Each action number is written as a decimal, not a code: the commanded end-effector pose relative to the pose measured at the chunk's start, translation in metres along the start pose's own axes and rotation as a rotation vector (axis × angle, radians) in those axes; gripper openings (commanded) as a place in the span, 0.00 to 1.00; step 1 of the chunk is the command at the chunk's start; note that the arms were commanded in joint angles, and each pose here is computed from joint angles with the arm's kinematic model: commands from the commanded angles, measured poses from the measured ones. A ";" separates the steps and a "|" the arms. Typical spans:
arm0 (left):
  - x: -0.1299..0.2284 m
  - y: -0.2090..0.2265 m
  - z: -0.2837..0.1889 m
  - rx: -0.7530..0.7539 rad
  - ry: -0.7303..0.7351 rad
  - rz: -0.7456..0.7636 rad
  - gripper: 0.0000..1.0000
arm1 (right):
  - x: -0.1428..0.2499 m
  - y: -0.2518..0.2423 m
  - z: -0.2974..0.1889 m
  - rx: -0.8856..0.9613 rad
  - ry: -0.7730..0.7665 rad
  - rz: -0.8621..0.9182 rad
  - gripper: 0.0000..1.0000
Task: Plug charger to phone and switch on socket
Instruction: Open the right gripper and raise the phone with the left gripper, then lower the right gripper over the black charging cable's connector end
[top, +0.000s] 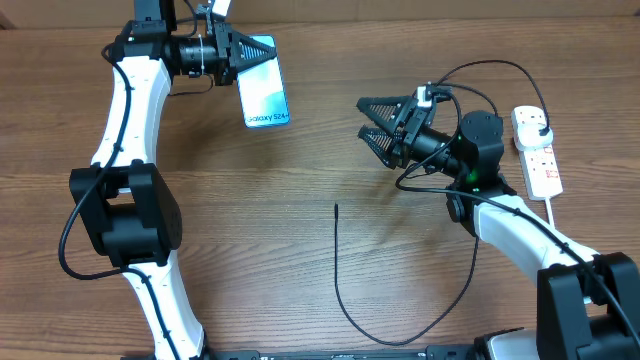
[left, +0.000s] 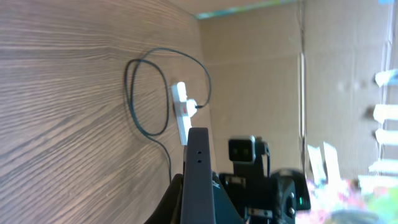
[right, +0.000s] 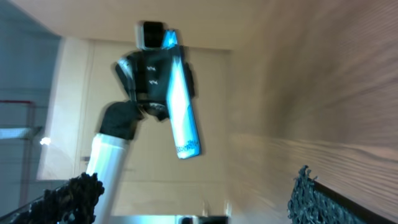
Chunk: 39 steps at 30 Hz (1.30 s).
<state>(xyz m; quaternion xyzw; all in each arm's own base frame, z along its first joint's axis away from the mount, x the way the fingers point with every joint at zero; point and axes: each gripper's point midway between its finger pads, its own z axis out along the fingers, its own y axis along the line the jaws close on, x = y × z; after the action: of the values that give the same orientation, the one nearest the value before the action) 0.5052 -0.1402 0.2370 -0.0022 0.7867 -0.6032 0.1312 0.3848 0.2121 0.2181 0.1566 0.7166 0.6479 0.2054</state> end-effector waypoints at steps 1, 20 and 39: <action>0.005 -0.018 -0.006 0.097 0.027 0.107 0.04 | -0.001 0.013 0.005 0.036 0.059 -0.179 0.99; 0.001 -0.001 -0.005 -0.001 -0.003 0.099 0.04 | 0.066 -0.104 -0.025 1.054 0.230 -0.537 1.00; 0.005 0.001 0.006 -0.024 0.012 0.097 0.04 | 0.100 -0.183 -0.020 1.215 0.415 -0.464 1.00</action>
<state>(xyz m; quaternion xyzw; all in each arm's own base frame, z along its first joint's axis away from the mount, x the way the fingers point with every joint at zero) 0.5035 -0.1403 0.2305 0.0226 0.7955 -0.5868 0.1498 0.2872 0.2195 0.0207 -0.0391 0.9941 0.0839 0.0564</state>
